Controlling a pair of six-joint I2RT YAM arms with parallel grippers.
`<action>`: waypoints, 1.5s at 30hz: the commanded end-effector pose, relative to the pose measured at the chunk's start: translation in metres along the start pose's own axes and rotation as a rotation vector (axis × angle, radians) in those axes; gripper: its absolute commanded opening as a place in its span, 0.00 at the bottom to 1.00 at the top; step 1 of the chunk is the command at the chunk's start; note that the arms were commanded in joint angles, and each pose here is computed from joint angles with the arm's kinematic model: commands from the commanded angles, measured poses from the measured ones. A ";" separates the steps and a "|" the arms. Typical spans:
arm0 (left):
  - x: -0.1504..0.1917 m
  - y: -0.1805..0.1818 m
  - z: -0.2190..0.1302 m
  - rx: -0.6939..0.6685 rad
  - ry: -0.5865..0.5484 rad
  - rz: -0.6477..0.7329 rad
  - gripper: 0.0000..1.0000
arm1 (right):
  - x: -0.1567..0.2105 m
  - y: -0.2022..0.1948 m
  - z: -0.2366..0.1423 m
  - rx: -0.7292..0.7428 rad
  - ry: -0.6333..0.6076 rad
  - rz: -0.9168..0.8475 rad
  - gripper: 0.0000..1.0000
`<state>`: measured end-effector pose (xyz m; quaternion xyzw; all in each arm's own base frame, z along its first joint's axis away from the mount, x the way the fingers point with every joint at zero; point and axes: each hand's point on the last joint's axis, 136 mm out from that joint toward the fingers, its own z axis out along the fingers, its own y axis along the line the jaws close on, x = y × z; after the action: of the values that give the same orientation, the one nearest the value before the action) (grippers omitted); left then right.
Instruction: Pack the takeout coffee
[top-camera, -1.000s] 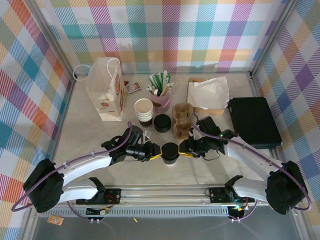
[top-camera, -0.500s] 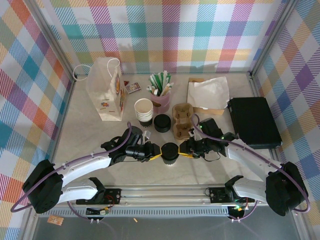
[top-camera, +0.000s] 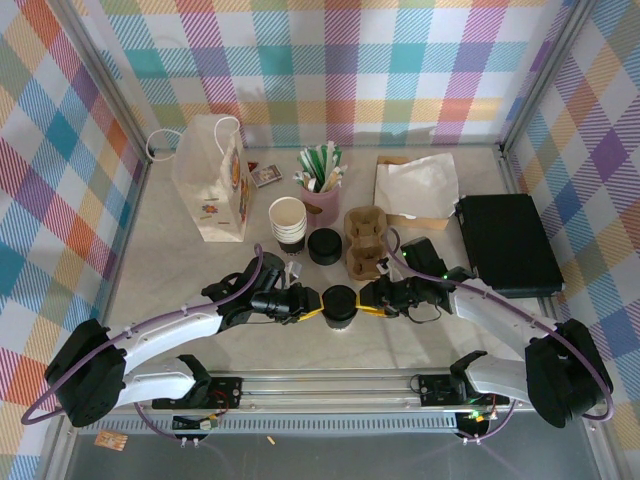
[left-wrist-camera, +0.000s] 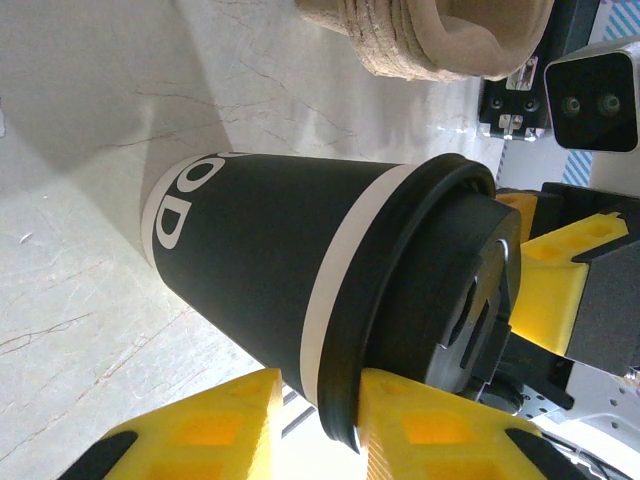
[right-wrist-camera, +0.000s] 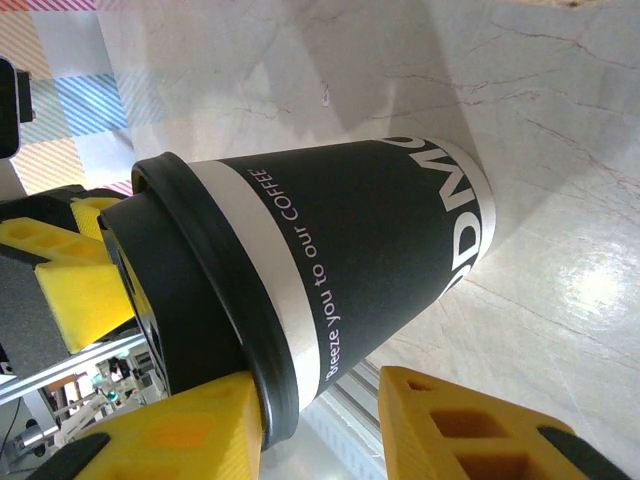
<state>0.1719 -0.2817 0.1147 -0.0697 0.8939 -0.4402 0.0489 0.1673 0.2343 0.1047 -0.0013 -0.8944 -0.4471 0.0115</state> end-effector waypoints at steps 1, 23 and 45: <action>0.012 0.039 0.003 -0.126 0.022 -0.053 0.25 | 0.014 -0.043 0.004 0.151 0.024 0.093 0.36; 0.015 0.064 0.008 -0.147 0.002 -0.078 0.23 | 0.020 -0.054 0.003 0.182 0.053 0.112 0.37; -0.009 0.001 -0.004 -0.109 -0.028 0.030 0.25 | -0.006 0.008 -0.017 0.097 0.018 0.033 0.40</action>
<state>0.1796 -0.2802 0.1182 -0.0668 0.9076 -0.4095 0.0638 0.1717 0.2262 0.1150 -0.0089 -0.9133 -0.4063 0.0272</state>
